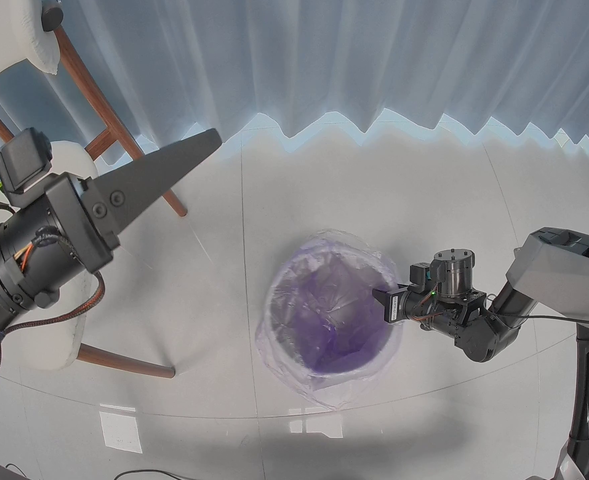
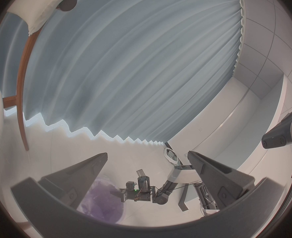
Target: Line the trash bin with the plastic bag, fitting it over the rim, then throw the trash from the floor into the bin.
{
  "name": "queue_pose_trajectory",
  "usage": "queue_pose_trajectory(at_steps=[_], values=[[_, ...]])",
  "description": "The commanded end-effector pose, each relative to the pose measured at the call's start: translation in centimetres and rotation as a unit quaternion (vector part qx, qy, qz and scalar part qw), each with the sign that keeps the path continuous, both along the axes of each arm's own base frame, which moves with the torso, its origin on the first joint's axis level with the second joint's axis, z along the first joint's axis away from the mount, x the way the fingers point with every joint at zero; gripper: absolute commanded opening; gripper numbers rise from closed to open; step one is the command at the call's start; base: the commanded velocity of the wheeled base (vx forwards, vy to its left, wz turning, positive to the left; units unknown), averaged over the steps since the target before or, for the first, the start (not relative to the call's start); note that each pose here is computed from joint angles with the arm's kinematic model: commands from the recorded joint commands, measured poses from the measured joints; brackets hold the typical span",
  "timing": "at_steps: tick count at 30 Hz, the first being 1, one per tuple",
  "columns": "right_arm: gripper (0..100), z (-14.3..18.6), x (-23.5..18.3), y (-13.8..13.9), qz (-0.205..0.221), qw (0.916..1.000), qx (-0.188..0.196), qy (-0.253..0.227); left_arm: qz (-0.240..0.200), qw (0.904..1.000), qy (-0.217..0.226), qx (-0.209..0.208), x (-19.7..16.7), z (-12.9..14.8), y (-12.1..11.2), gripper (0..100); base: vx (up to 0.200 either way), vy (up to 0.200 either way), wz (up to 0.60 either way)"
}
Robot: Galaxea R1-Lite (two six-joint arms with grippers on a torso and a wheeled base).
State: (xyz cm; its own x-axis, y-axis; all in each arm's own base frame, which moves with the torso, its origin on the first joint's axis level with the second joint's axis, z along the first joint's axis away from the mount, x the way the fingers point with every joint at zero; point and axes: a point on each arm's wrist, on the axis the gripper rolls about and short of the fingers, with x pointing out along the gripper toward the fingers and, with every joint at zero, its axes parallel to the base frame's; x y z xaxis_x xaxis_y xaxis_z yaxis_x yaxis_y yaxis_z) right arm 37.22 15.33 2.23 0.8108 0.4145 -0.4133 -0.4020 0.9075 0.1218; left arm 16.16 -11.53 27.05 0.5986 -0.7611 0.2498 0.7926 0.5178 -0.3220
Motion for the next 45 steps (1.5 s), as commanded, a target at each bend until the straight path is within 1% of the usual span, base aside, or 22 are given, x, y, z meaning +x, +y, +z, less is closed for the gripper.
queue_pose_trajectory(at_steps=[1, 5, 11, 14, 16, 17, 18, 19, 20, 23, 25, 28, 29, 30, 31, 32, 33, 36, 37, 39, 41, 45], values=[[100, 1.3, 0.0, -0.3, 0.002, 0.9983, 0.055, -0.021, 0.0, 1.0, 0.008, 0.005, 0.3, -0.4, -0.2, 100, 0.0, 0.0, 0.0], [100, 3.4, -0.8, -0.6, 0.005, 0.995, 0.09, -0.042, -0.003, 1.0, 0.008, 0.005, 0.2, -0.4, -0.3, 100, 0.0, 0.0, 0.0], [100, 6.1, -2.0, -0.8, 0.011, 0.9906, 0.122, -0.062, 0.0, 0.9999, 0.01, 0.007, 0.3, -0.5, -0.2, 100, 0.0, 0.0, 0.0], [100, 7.7, -2.9, -1.7, 0.001, 0.9866, 0.145, -0.074, 0.009, 0.9988, 0.041, 0.026, 1.4, -1.9, -0.5, 100, 0.0, 0.0, 0.0], [100, 8.8, -3.9, -2.8, -0.011, 0.983, 0.165, -0.08, 0.025, 0.9955, 0.078, 0.049, 2.3, -3.4, -0.4, 100, 0.0, 0.0, 0.0], [100, 8.8, -4.0, -2.9, -0.012, 0.9828, 0.166, -0.08, 0.027, 0.9952, 0.08, 0.05, 2.4, -3.5, -0.3, 100, 0.0, 0.0, 0.0], [100, 9.7, -5.2, -3.6, -0.02, 0.978, 0.19, -0.083, 0.032, 0.9921, 0.103, 0.065, 2.9, -4.4, -0.3, 100, 0.0, 0.0, 0.0], [100, 9.9, -5.5, -3.8, -0.023, 0.9768, 0.196, -0.083, 0.033, 0.9912, 0.108, 0.068, 3.1, -4.6, -0.3, 100, 0.0, 0.0, 0.0], [100, 10.6, -7.0, -4.7, -0.034, 0.9695, 0.229, -0.081, 0.04, 0.9878, 0.129, 0.078, 3.7, -5.4, -0.2, 100, 0.0, 0.0, 0.0], [100, 11.8, -10.2, -6.4, -0.053, 0.9517, 0.294, -0.07, 0.061, 0.9806, 0.161, 0.093, 5.4, -6.8, 0.1, 100, 0.0, 0.0, 0.0], [100, 11.9, -12.2, -7.3, -0.062, 0.9436, 0.321, -0.052, 0.076, 0.9747, 0.184, 0.102, 6.8, -8.1, 0.2, 100, 0.0, 0.0, 0.0], [100, 10.9, -14.6, -8.7, -0.088, 0.9395, 0.33, -0.02, 0.101, 0.964, 0.218, 0.115, 9.4, -10.4, 0.8, 100, 0.0, 0.0, 0.0], [100, 10.9, -14.6, -8.7, -0.088, 0.9395, 0.33, -0.02, 0.101, 0.964, 0.218, 0.115, 9.4, -10.4, 0.8, 100, 0.0, 0.0, 0.0], [100, 10.0, -15.6, -9.8, -0.111, 0.9368, 0.332, -0.001, 0.105, 0.956, 0.242, 0.128, 10.4, -12.0, 0.6, 100, 0.0, 0.0, 0.0], [100, 9.9, -15.6, -9.8, -0.113, 0.9365, 0.332, 0.001, 0.105, 0.9551, 0.245, 0.129, 10.5, -12.2, 0.6, 100, 0.0, 0.0, 0.0], [100, 9.1, -16.3, -10.7, -0.132, 0.9337, 0.333, 0.016, 0.105, 0.9481, 0.264, 0.143, 11.1, -13.7, 0.4, 100, 0.0, 0.0, 0.0], [100, 8.7, -16.6, -11.1, -0.139, 0.9319, 0.334, 0.022, 0.105, 0.9454, 0.269, 0.152, 11.3, -14.3, 0.3, 100, 0.0, 0.0, 0.0], [100, 7.8, -17.7, -12.0, -0.164, 0.9213, 0.351, 0.031, 0.111, 0.9374, 0.274, 0.184, 12.2, -16.4, 0.3, 100, 0.0, 0.0, 0.0], [100, 7.7, -17.9, -12.1, -0.165, 0.9193, 0.356, 0.033, 0.113, 0.9366, 0.274, 0.187, 12.3, -16.7, 0.4, 100, 0.0, 0.0, 0.0], [100, 7.4, -18.3, -12.1, -0.171, 0.9075, 0.382, 0.04, 0.123, 0.9321, 0.279, 0.196, 12.8, -18.5, 0.8, 100, 0.0, 0.0, 0.0], [100, 7.4, -18.2, -12.2, -0.173, 0.9057, 0.385, 0.037, 0.12, 0.9297, 0.278, 0.21, 13.3, -20.7, 0.9, 100, 0.0, 0.0, 0.0], [100, 7.6, -18.1, -12.8, -0.185, 0.898, 0.399, 0.024, 0.123, 0.9374, 0.242, 0.219, 14.4, -24.4, 0.6, 100, 0.0, 0.0, 0.0]])
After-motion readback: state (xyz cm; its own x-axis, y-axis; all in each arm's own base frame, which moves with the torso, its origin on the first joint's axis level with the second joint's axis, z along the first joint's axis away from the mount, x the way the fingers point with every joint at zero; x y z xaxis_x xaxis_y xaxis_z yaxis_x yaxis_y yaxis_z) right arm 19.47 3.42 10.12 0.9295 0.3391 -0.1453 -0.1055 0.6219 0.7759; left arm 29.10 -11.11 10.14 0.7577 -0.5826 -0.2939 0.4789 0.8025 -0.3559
